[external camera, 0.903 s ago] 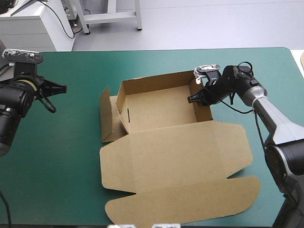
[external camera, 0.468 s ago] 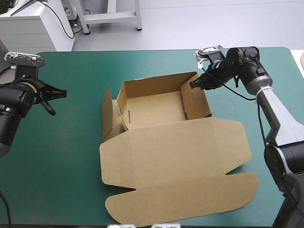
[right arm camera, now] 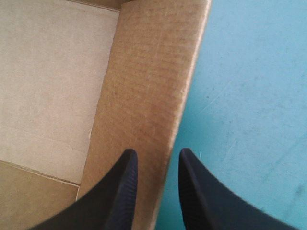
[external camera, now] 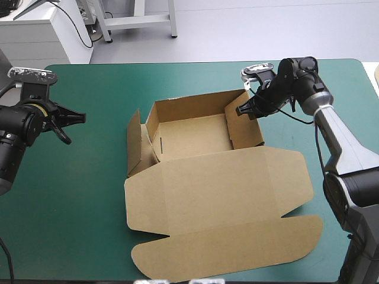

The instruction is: Fold the box

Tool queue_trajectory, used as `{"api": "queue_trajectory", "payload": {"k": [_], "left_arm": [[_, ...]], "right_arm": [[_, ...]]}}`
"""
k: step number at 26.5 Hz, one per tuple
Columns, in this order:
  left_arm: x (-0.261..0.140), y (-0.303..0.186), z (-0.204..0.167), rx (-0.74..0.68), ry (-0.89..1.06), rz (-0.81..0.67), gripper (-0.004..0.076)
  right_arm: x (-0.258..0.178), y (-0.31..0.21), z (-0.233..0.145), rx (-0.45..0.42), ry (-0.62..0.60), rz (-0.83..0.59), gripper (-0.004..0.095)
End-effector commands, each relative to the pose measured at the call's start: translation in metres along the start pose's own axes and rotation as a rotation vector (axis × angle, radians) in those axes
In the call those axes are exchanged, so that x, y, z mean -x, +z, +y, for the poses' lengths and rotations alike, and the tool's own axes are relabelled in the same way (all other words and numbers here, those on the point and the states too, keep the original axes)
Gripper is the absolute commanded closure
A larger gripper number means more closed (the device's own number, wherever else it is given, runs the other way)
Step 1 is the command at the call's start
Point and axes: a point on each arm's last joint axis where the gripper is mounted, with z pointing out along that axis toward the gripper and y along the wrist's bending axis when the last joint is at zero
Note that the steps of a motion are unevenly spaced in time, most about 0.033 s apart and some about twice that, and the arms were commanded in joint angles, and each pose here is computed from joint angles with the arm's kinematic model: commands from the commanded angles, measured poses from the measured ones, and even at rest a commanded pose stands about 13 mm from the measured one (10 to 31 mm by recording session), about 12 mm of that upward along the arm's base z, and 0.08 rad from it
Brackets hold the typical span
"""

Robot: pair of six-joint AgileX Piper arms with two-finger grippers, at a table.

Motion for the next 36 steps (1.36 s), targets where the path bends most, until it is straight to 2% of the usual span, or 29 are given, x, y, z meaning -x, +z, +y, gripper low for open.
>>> {"api": "queue_trajectory", "payload": {"k": [1,5,10,13,16,17,23,27,29,33,34,36], "left_arm": [[0.01,-0.017,0.006,0.009,-0.009,-0.094,0.0725],[0.01,-0.017,0.006,0.009,-0.009,-0.094,0.0725],[0.01,-0.017,0.006,0.009,-0.009,-0.096,0.0725],[0.01,-0.017,0.006,0.008,-0.009,-0.103,0.0725],[0.01,-0.017,0.006,0.009,-0.009,-0.1,0.0725],[0.01,-0.017,0.006,0.008,-0.01,-0.094,0.0725],[0.009,-0.012,0.01,0.027,-0.032,-0.084,0.0725],[0.005,0.004,0.029,0.065,-0.172,-0.033,0.0725],[0.002,0.015,0.04,0.03,-0.284,-0.001,0.0725],[0.001,0.036,0.046,-0.172,-0.495,0.029,0.0725],[0.002,0.041,0.045,-0.231,-0.536,0.03,0.0725],[0.011,0.052,0.034,-0.46,-0.626,0.0,0.0725]], "right_arm": [[0.007,-0.018,0.004,0.008,-0.004,-0.074,0.063],[0.006,0.004,-0.001,0.0,-0.002,-0.016,0.063],[0.004,0.023,0.0,0.057,0.024,0.039,0.0646],[0.002,0.031,0.0,0.067,0.028,0.073,0.0738],[0.002,0.034,-0.001,0.066,0.046,0.076,0.0912],[0.003,0.034,-0.001,0.065,0.057,0.075,0.0925],[0.005,0.021,0.002,0.077,0.088,0.028,0.0929],[0.005,-0.01,-0.008,0.103,0.141,-0.051,0.0929],[0.003,-0.033,-0.018,0.138,0.183,-0.111,0.0929],[-0.006,-0.073,-0.036,0.165,0.232,-0.196,0.0929],[-0.008,-0.078,-0.039,0.171,0.238,-0.208,0.0929],[-0.013,-0.107,-0.041,0.213,0.237,-0.287,0.0929]]}}
